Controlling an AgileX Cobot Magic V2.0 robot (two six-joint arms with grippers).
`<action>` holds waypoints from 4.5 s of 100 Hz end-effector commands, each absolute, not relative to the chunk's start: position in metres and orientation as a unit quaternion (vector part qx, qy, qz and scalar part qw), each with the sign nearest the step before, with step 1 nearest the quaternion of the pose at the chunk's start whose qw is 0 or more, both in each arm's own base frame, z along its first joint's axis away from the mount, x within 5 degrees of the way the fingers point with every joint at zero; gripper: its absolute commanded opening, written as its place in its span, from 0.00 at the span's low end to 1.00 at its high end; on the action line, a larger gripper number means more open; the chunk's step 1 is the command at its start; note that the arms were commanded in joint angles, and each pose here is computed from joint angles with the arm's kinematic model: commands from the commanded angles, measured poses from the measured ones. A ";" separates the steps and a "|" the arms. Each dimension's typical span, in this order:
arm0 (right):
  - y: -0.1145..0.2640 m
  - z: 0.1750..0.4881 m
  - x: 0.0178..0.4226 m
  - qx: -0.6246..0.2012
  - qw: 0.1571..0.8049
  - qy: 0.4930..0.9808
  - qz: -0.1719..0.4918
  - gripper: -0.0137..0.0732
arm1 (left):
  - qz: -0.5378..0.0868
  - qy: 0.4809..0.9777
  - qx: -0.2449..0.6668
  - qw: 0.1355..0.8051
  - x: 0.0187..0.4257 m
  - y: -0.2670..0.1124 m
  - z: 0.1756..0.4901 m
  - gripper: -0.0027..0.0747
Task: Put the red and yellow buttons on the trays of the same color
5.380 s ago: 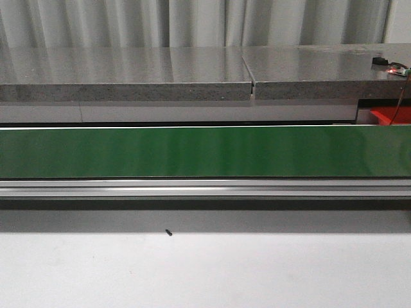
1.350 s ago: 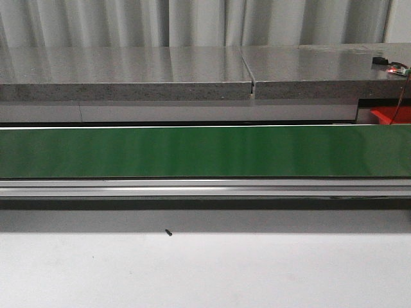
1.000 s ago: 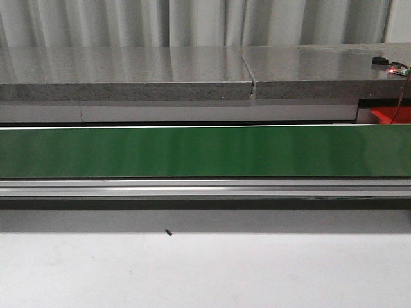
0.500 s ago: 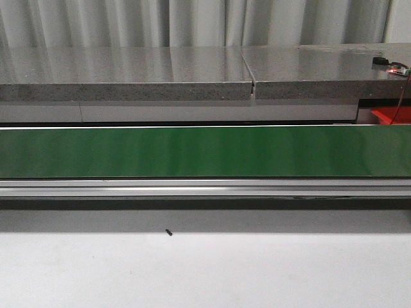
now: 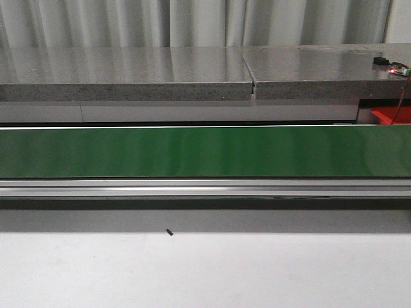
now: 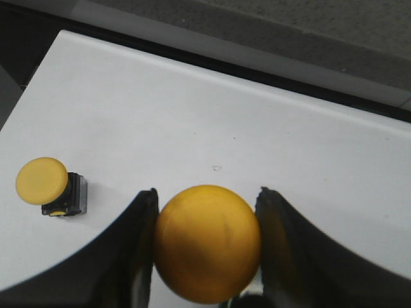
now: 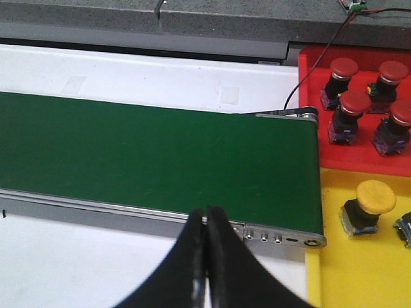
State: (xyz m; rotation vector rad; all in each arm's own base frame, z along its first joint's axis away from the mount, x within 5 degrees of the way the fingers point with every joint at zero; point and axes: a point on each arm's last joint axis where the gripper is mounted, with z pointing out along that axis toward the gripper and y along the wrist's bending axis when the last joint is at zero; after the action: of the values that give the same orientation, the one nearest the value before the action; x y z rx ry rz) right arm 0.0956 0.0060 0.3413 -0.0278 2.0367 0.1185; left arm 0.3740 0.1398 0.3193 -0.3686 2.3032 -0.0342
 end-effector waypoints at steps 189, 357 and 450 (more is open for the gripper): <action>0.006 0.354 0.097 -0.007 0.557 0.829 0.049 0.08 | -0.066 0.900 -0.078 0.423 0.314 0.041 0.306 0.86; 0.006 0.354 0.097 -0.007 0.557 0.829 0.049 0.08 | 0.043 0.878 -0.232 0.416 0.419 0.262 0.252 0.86; 0.006 0.354 0.097 -0.007 0.557 0.829 0.049 0.08 | 0.042 0.884 -0.234 0.403 0.428 0.267 0.227 0.18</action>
State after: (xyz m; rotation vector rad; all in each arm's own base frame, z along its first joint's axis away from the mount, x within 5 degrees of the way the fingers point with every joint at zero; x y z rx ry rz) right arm 0.0955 0.0062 0.3412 -0.0275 2.0377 0.1214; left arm 0.4259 0.2658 0.1763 -0.6115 2.3885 0.0493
